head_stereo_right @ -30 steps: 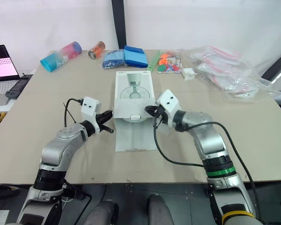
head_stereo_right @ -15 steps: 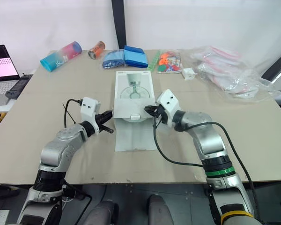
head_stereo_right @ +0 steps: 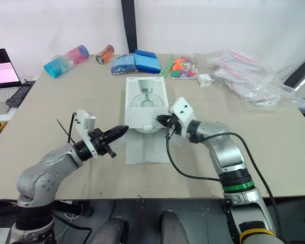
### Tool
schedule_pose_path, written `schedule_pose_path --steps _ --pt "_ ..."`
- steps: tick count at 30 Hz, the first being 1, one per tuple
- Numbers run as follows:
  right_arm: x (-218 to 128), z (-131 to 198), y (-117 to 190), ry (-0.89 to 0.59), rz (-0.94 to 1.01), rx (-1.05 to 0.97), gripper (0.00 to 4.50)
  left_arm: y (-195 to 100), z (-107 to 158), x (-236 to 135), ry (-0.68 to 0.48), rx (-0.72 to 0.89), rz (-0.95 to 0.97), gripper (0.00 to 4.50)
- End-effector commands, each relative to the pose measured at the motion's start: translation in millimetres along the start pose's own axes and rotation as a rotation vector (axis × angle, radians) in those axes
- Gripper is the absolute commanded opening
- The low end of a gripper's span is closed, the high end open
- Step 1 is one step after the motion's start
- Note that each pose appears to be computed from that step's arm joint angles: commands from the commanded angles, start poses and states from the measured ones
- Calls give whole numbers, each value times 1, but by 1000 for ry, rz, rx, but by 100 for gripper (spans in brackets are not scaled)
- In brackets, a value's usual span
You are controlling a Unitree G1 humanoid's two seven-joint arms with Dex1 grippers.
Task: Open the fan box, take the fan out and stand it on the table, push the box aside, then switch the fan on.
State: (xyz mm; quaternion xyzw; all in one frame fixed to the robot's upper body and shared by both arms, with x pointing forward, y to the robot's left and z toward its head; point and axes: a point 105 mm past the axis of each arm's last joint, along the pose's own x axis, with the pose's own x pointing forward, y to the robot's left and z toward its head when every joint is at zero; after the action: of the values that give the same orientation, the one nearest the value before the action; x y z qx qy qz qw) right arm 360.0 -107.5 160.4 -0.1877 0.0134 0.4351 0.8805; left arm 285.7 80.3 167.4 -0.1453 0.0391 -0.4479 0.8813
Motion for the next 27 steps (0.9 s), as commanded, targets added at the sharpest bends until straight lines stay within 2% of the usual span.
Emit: schedule_pose_path --steps 1,5,10,14,19,23,27 --pt "2 -8 5 29 31 14 12 -27 3 -7 44 24 -114 0" --pt "4 -8 6 31 42 10 12 -41 -8 -4 86 22 -150 0" --pt "4 -8 7 35 48 6 12 -47 -27 16 92 8 -72 0" --pt "3 -9 8 42 58 3 12 -51 -38 30 154 174 -25 0" --pt "4 -9 7 45 63 -1 12 -35 -29 30 150 334 48 0" --pt "6 -8 6 42 66 -3 12 -33 -21 31 105 296 46 0" --pt "8 -7 7 37 70 -5 12 -44 -22 36 80 216 -27 0"
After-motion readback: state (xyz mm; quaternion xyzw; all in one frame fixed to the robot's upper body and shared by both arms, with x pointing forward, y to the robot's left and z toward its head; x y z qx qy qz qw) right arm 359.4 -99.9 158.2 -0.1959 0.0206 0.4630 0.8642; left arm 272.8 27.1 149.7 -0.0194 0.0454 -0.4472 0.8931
